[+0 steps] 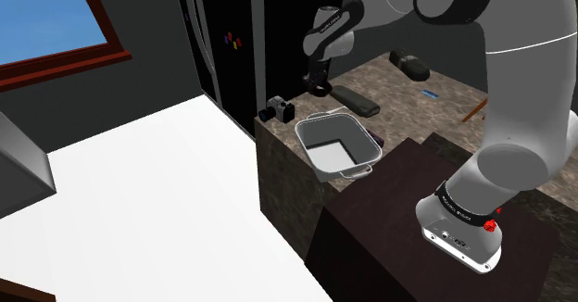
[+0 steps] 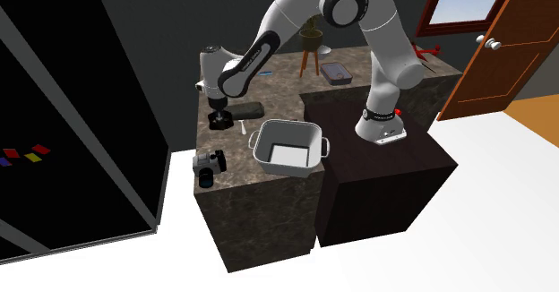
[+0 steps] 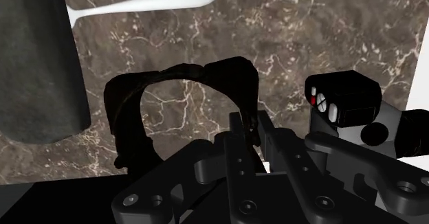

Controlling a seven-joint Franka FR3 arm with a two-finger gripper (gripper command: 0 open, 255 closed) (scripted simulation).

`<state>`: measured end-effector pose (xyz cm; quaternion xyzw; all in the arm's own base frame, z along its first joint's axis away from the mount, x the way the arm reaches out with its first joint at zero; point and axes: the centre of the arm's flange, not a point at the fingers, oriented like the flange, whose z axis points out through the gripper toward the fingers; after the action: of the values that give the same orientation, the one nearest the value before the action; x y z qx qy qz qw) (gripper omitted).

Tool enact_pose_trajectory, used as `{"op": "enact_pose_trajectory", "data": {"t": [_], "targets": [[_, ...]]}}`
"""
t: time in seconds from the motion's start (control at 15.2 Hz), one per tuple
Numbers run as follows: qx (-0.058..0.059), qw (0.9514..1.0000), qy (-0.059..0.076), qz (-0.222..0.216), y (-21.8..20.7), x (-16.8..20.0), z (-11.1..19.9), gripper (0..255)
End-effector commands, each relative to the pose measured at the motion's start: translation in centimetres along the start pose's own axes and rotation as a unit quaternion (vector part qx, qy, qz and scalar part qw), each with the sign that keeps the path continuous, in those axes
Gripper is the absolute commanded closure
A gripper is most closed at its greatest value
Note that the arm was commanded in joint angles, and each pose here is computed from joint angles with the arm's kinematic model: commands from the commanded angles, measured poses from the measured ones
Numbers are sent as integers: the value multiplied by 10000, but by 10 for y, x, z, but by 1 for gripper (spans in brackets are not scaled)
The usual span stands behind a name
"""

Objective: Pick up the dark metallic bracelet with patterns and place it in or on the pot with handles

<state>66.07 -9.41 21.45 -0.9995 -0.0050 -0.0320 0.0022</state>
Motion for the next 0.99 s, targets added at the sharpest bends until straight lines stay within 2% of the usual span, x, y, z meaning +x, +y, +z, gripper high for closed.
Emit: {"op": "enact_pose_trajectory", "data": {"t": [0.0, 0.92], "targets": [[0, 10000, -1, 1, 1, 0, -11, 255], [0, 10000, -1, 1, 1, 4, -85, 255]]}}
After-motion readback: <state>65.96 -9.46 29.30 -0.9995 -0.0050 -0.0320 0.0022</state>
